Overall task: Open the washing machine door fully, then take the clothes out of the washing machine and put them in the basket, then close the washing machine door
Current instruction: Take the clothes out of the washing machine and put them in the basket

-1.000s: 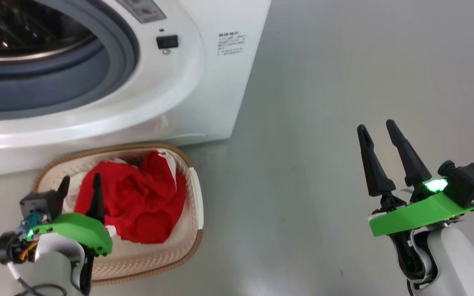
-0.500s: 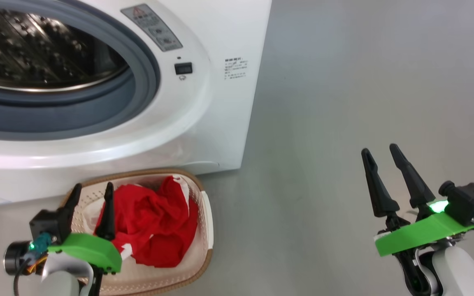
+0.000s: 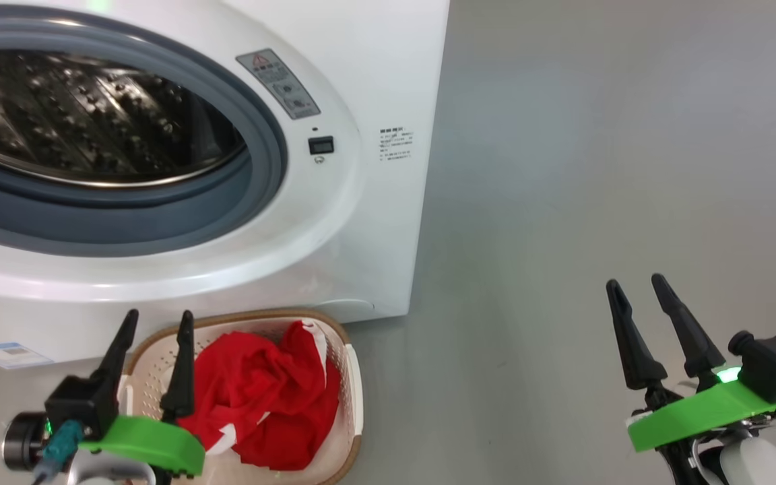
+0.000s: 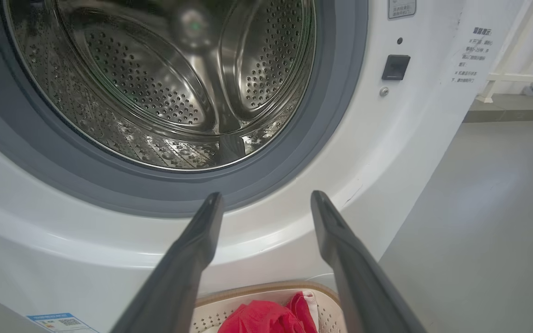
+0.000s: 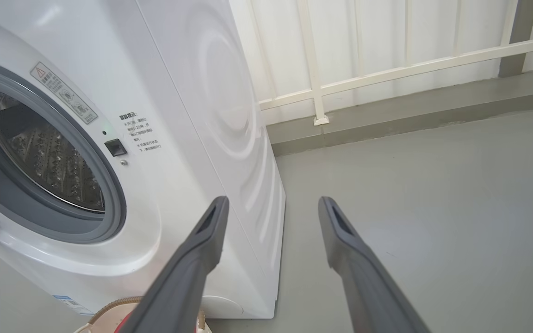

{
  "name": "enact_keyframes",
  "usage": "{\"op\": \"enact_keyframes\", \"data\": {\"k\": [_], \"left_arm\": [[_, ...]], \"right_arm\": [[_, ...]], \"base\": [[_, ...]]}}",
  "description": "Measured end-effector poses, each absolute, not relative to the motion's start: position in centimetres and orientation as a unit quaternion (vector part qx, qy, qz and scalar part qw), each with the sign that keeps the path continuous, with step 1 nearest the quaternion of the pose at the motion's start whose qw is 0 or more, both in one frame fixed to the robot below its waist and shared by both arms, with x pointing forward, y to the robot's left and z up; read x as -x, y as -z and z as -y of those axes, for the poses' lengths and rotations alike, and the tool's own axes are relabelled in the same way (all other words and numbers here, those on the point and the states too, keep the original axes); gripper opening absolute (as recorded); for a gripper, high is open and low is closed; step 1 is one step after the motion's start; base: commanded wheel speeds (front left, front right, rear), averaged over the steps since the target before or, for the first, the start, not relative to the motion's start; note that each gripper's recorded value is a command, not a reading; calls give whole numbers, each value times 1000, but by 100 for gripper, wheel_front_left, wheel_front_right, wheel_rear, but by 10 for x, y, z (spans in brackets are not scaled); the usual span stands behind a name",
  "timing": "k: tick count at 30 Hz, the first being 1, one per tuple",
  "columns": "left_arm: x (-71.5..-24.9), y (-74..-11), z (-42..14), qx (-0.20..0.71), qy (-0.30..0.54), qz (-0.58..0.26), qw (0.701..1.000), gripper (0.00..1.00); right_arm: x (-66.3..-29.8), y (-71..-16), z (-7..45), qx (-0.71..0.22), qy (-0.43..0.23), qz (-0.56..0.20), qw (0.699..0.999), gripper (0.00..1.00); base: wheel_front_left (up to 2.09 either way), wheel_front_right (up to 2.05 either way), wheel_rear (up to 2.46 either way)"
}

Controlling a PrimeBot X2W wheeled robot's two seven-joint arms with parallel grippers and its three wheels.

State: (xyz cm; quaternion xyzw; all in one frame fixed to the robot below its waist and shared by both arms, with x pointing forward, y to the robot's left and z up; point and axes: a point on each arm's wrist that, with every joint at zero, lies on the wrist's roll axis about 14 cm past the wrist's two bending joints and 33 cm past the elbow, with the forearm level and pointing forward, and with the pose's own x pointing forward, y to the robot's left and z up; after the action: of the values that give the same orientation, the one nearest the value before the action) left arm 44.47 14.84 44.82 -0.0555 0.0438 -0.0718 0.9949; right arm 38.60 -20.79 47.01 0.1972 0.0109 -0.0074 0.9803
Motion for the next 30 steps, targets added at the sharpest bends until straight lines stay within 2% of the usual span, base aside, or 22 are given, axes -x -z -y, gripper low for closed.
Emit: {"op": "enact_keyframes", "data": {"k": [16,30], "left_arm": [[-404,-483,-169,40,49,8,998,100],[-395,-494,-170,39,44,25,998,100]], "right_arm": [[-364,-478,218,-192,18,0,981,100],[-354,-474,220,-183,20,-7,983,100]], "base": [[0,0,0],[0,0,0]]}}
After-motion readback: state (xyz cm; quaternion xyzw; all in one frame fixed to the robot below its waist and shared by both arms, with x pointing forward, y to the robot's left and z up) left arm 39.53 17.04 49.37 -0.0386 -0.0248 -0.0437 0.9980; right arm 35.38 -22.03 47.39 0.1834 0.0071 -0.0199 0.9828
